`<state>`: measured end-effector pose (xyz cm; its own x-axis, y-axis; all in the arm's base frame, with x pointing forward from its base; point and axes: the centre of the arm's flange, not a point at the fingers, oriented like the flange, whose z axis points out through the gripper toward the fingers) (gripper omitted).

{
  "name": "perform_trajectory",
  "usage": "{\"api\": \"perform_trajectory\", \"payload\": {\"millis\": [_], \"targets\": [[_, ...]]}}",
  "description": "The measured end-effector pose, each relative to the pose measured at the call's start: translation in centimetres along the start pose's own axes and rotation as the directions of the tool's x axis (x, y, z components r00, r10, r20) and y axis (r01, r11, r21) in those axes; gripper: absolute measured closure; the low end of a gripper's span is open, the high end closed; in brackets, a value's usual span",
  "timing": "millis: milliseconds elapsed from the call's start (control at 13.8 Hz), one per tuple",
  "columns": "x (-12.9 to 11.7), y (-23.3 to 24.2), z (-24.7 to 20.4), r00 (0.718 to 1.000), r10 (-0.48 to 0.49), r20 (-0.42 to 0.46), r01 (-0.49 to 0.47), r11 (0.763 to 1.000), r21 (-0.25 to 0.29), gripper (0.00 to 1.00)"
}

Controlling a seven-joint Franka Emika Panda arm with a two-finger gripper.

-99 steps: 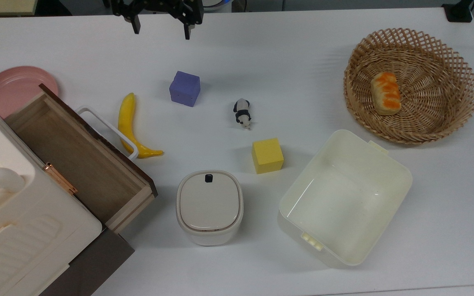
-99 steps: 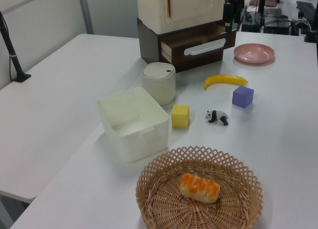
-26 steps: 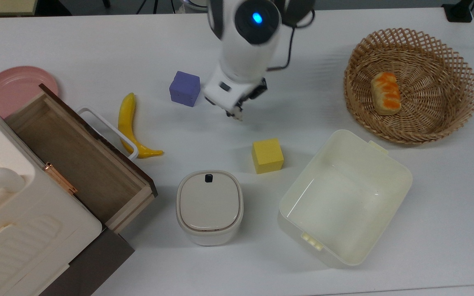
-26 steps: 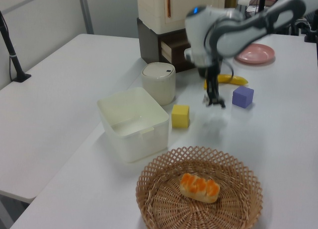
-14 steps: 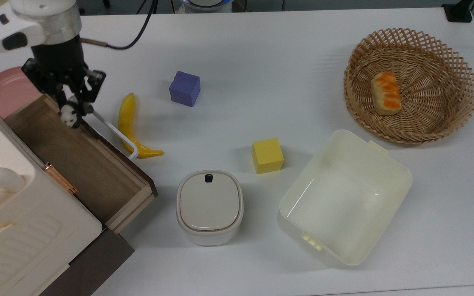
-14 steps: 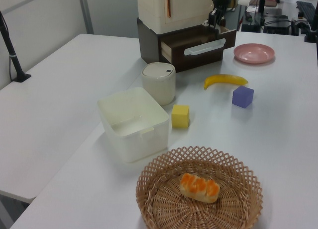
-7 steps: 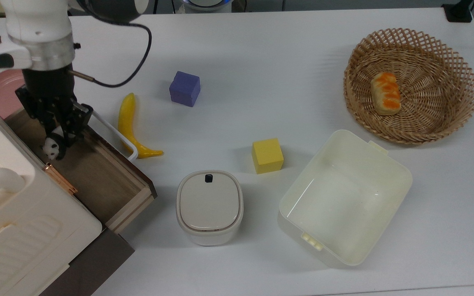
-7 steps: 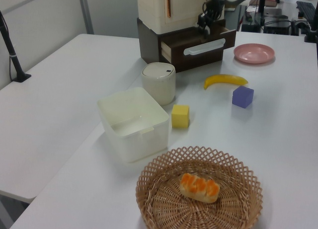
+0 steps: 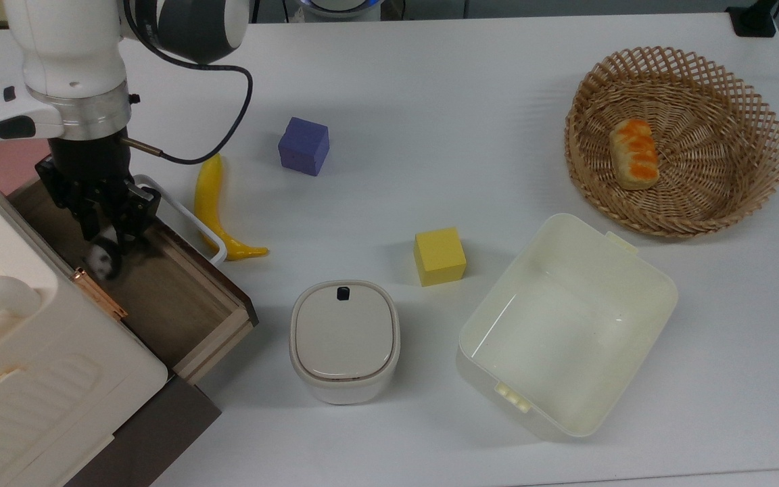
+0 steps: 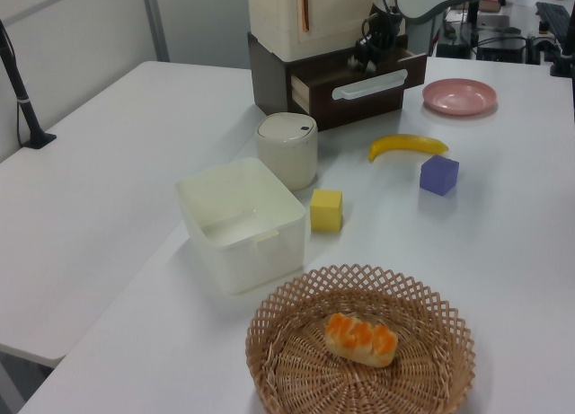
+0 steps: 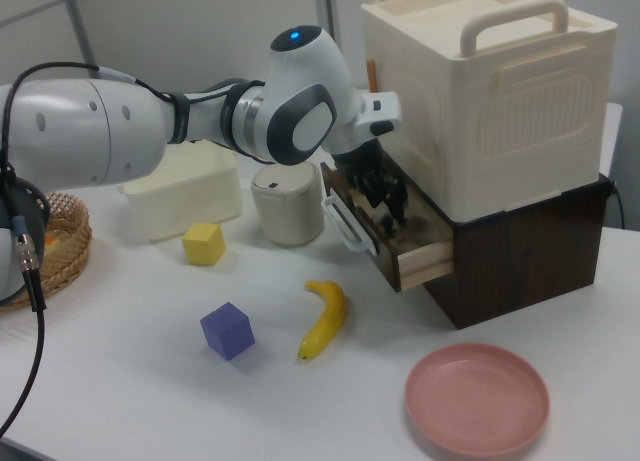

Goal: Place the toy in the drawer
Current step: 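Open the gripper to release the panda and raise the arm away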

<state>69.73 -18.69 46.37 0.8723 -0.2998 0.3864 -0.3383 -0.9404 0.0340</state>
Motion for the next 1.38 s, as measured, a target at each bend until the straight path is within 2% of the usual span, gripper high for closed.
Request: {"api": "perform_trajectory", "payload": {"millis": [217, 507, 724, 797, 1014, 1159, 1377], "targets": [[0.0, -0.2, 0.1, 1.000, -0.003, 0.002, 0.003, 1.000, 0.001, 0.36], [0.3, -1.8, -1.8, 1.000, -0.021, -0.011, 0.021, 1.000, 0.015, 0.32], [-0.8, -5.2, -5.2, 0.995, -0.067, 0.072, 0.065, 0.997, 0.028, 0.31], [-1.7, -6.8, -6.8, 0.988, -0.092, 0.123, 0.089, 0.995, 0.034, 0.29], [-4.2, -9.9, -10.1, 0.959, -0.146, 0.243, 0.140, 0.989, 0.044, 0.01], [-6.3, -12.5, -13.1, 0.931, -0.198, 0.306, 0.189, 0.980, 0.059, 0.00], [-9.9, -15.9, -15.4, 0.900, -0.271, 0.341, 0.258, 0.962, 0.085, 0.00]]}}
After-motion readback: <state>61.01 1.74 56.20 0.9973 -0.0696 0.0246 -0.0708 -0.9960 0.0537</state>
